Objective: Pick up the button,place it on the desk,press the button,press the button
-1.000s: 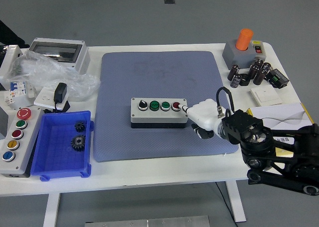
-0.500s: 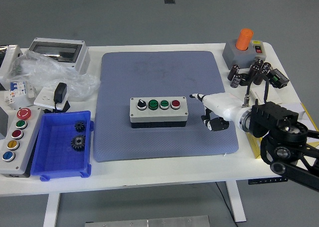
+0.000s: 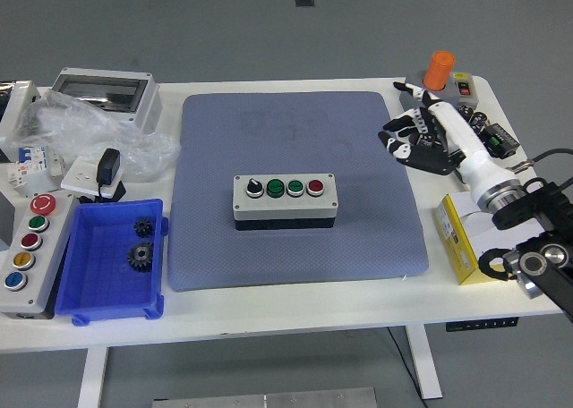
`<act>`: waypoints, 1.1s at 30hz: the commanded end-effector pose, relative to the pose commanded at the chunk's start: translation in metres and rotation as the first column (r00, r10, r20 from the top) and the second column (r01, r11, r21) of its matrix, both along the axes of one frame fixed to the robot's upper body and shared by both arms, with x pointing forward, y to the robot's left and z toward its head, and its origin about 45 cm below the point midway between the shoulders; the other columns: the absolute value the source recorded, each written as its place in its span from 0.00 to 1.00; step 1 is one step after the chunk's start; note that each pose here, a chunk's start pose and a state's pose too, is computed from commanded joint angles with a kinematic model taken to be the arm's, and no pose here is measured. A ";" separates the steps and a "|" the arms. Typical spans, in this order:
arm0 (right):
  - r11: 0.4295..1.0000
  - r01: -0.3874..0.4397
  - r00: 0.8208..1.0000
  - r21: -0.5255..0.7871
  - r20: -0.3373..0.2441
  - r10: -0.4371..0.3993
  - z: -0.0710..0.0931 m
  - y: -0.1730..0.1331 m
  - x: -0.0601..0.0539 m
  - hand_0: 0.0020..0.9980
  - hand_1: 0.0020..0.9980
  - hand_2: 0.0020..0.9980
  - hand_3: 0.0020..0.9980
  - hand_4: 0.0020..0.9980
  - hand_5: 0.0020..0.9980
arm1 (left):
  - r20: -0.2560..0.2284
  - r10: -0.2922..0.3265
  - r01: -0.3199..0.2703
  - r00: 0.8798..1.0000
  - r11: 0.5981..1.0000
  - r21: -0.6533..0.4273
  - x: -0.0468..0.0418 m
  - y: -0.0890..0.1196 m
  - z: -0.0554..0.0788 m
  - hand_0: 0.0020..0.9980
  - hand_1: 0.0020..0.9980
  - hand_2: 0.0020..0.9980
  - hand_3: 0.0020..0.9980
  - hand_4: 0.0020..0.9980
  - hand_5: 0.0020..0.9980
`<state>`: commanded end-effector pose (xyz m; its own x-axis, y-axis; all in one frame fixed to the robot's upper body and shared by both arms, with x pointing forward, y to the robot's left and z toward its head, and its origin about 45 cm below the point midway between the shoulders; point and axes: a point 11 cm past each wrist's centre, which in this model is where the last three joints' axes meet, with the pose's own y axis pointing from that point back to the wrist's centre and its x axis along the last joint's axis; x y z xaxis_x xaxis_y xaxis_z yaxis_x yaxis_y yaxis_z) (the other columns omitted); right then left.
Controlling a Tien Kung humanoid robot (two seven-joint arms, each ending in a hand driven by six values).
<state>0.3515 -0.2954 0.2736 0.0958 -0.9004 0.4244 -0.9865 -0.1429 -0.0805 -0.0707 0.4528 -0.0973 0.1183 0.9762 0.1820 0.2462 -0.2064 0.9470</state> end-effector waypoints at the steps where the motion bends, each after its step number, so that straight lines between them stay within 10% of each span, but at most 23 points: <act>1: 0.999 0.032 0.999 0.043 0.031 -0.033 0.005 -0.010 0.002 0.71 0.67 0.70 0.81 0.90 0.46 | 0.002 -0.002 0.002 1.000 1.000 0.001 0.0012 0.000 0.000 0.66 0.70 0.66 0.67 0.85 0.53; 10: 0.953 0.100 0.966 0.285 0.204 -0.162 0.039 -0.052 0.006 0.75 0.70 0.72 0.78 1.00 0.70 | 0.000 -0.017 0.017 1.000 1.000 0.004 0.0030 0.001 0.000 0.66 0.70 0.66 0.67 0.85 0.52; 33: 0.869 0.136 0.959 0.476 0.158 -0.236 0.014 -0.059 0.011 0.74 0.69 0.72 0.74 1.00 0.70 | -0.027 -0.036 0.037 0.999 0.999 0.032 -0.0019 0.019 0.008 0.66 0.69 0.66 0.67 0.85 0.52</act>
<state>0.3625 -0.3541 0.2879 -0.1362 -0.9896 -0.0458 -0.9451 0.1437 -0.2936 -0.0726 0.4718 -0.0890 0.1585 0.9648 0.2099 0.2627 -0.2461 0.9330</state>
